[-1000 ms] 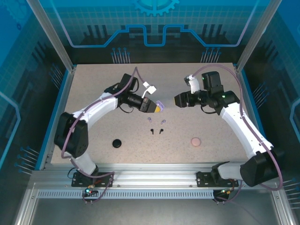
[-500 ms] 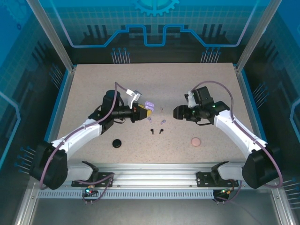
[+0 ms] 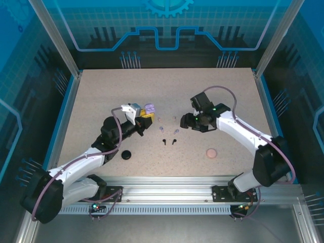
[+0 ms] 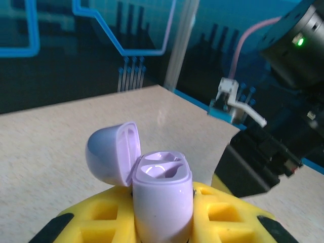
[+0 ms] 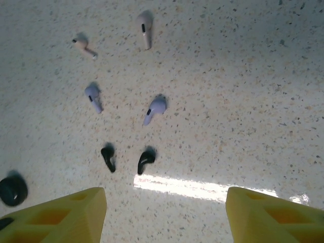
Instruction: Insert wireless bluetooth earbuds into charging case
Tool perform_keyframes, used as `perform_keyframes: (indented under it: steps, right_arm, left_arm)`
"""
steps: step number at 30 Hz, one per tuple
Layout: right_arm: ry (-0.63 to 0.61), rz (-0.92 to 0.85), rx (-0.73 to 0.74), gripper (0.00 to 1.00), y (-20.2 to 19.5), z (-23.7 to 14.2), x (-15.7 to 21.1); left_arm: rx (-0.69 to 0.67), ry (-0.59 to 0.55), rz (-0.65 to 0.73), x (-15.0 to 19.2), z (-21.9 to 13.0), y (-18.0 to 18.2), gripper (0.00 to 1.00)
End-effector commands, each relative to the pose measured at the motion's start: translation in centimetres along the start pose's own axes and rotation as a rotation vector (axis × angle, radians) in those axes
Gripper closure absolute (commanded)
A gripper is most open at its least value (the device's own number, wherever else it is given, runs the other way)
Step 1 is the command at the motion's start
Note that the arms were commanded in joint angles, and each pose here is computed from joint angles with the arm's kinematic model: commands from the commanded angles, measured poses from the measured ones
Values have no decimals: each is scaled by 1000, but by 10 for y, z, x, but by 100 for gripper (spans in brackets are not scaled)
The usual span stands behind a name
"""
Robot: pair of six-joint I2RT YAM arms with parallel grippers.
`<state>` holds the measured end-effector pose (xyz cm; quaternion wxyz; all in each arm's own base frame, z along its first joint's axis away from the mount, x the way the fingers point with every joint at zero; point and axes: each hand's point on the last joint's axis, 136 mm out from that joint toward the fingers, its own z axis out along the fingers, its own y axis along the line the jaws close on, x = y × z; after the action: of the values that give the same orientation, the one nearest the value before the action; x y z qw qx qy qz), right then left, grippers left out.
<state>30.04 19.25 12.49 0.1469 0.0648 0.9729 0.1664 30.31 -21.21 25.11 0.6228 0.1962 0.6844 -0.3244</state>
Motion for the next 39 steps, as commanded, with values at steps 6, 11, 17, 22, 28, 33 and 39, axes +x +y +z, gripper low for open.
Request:
perform_keyframes:
  steps: [6,11,17,22,28,33,39]
  right_arm:
    - [69,241,228,40,0,43,9]
    - [90,291,320,41,8,61,14]
    - [119,328,404,44,9,78,19]
    - [120,331,424,49,11,85,18]
    - [74,235,380,52,29,80,4]
    - [33,30,283,53,59,73,-15]
    - [26,-272,137,53,100,80,-24]
  left_arm:
    - [-139,-173,88,-37,-8,18,100]
    - [-159,-188,89,-41,-8,22,100]
    - [-157,-209,80,-45,-8,21,100]
    - [-161,-223,73,-48,-9,22,100]
    - [-181,-244,68,-55,-12,24,100]
    - [-239,-287,69,-69,-22,31,100]
    - [-292,-310,32,-83,-32,44,100]
